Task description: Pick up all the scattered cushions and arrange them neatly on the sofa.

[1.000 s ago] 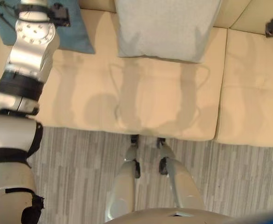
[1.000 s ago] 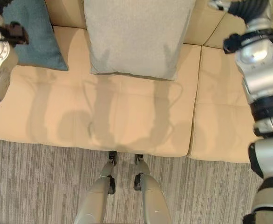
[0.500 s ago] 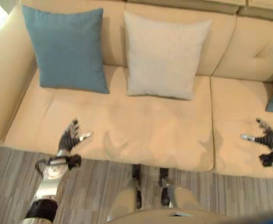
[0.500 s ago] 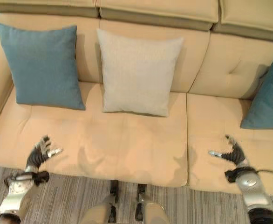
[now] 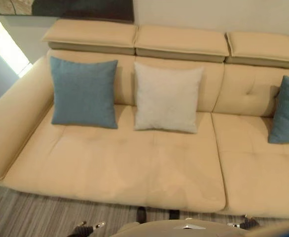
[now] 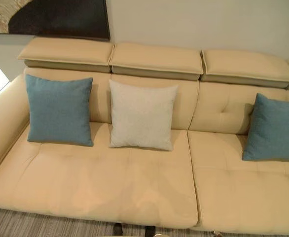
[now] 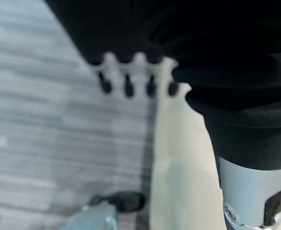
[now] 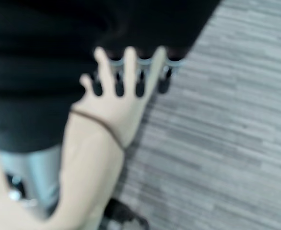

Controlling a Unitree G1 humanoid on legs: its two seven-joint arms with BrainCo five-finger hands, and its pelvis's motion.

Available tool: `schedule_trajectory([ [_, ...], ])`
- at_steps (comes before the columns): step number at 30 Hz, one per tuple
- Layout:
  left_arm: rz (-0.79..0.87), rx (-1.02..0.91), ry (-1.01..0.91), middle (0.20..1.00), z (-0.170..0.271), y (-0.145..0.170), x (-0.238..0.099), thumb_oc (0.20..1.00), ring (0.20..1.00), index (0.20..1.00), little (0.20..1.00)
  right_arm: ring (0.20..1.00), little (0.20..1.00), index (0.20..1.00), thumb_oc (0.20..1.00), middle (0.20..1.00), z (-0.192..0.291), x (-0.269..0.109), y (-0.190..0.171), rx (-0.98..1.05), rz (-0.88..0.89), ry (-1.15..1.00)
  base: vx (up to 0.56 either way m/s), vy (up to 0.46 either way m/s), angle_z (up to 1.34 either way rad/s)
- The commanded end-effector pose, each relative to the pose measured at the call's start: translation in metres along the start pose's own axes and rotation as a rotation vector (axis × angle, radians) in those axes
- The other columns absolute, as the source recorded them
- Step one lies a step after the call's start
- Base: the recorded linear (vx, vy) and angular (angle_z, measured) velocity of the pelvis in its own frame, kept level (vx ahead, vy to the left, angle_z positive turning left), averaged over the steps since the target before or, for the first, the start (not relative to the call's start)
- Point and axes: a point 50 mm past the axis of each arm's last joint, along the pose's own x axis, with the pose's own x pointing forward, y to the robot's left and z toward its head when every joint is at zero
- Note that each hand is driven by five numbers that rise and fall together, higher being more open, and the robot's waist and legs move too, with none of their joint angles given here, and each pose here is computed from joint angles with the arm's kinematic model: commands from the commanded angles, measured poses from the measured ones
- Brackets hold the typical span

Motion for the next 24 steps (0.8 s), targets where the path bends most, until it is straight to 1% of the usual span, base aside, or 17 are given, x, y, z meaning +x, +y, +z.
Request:
schedule_trajectory([
  [1, 0.015, 0.031, -0.054, 1.0, 0.022, 0.005, 0.003, 1.0, 1.0, 1.0, 1.0, 1.0, 1.0, 1.0, 1.0, 1.0, 0.011, 0.002, -0.008, 0.019, -0.024, -0.017, -0.14, -0.065, 0.01],
  [2, 0.016, 0.025, -0.038, 1.0, 0.023, 0.007, 0.004, 1.0, 1.0, 1.0, 1.0, 1.0, 1.0, 1.0, 1.0, 1.0, 0.012, 0.002, -0.007, 0.006, -0.017, -0.016, -0.16, -0.064, 0.01],
  [3, 0.025, 0.016, -0.066, 1.0, 0.032, 0.01, 0.005, 1.0, 1.0, 1.0, 1.0, 1.0, 1.0, 1.0, 1.0, 1.0, 0.012, 0.002, -0.006, -0.012, -0.012, -0.017, -0.17, -0.061, 0.02],
  [9, 0.006, 0.071, -0.103, 1.0, 0.05, 0.011, 0.006, 1.0, 1.0, 1.0, 1.0, 1.0, 1.0, 1.0, 1.0, 1.0, 0.024, 0.004, -0.012, -0.061, -0.014, -0.051, -0.16, -0.062, 0.02],
  [14, -0.007, 0.07, -0.045, 1.0, 0.039, 0.012, 0.006, 1.0, 1.0, 1.0, 1.0, 1.0, 1.0, 1.0, 1.0, 1.0, 0.02, 0.003, -0.018, -0.092, -0.013, -0.032, -0.16, 0.051, 0.01],
  [15, -0.031, 0.085, -0.074, 1.0, 0.047, -0.005, 0.006, 1.0, 1.0, 1.0, 1.0, 1.0, 1.0, 1.0, 1.0, 1.0, 0.016, 0.003, -0.015, -0.092, -0.009, -0.009, -0.09, 0.09, 0.1],
  [18, -0.038, 0.095, -0.078, 1.0, 0.05, -0.011, 0.006, 1.0, 1.0, 1.0, 1.0, 1.0, 1.0, 1.0, 1.0, 1.0, 0.01, 0.003, -0.012, -0.107, -0.01, 0.023, -0.23, 0.221, 0.16],
  [22, -0.015, 0.097, -0.094, 1.0, 0.059, -0.005, 0.007, 1.0, 1.0, 1.0, 1.0, 1.0, 1.0, 1.0, 1.0, 1.0, 0.015, 0.004, -0.007, -0.128, 0.0, 0.017, -0.2, 0.134, -0.18],
  [24, 0.023, 0.111, -0.129, 1.0, 0.076, 0.006, 0.007, 1.0, 1.0, 1.0, 1.0, 1.0, 1.0, 1.0, 1.0, 1.0, 0.026, 0.005, -0.004, -0.152, 0.007, -0.003, -0.34, 0.123, -0.34],
])
